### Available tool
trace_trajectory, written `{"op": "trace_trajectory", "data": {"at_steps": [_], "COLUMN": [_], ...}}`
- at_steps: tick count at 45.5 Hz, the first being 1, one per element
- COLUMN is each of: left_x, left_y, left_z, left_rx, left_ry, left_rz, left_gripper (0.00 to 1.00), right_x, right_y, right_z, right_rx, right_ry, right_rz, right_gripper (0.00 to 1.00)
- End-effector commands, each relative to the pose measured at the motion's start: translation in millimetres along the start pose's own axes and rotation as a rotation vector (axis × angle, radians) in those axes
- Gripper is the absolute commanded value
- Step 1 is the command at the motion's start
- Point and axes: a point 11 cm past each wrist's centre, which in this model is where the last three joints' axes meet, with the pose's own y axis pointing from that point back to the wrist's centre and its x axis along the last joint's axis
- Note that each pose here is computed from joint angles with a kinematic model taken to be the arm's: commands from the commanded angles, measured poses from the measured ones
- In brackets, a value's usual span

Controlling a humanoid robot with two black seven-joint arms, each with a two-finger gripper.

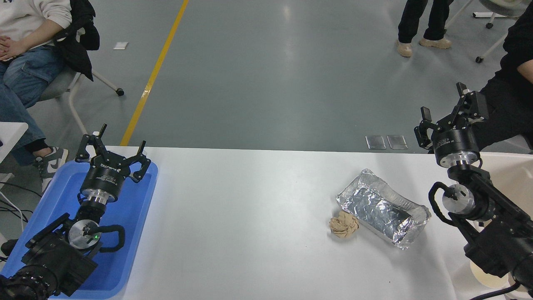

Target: Pick up paper cup place in dustbin

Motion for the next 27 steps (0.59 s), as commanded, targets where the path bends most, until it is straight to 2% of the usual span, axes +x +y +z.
{"op": "trace_trajectory", "data": {"at_steps": [1, 27], "left_x": [0.1, -0.3], "left_y": [0.0, -0.2], "left_z": [0.0, -0.2], "left_rx": [0.0, 0.001], "left_ry": [0.0, 0.0], "left_rz": [0.0, -0.001], "left_gripper": [1.0, 1.0], "right_x": [-0.7, -0.3], "right_y": [0.0, -3.2], "right_z": [0.9, 3.5], "right_rx": [-0.003, -0.03], "right_ry": [0.003, 0.061], "right_rz": [-0.003, -0.02], "right_gripper": [1.0, 1.0]}}
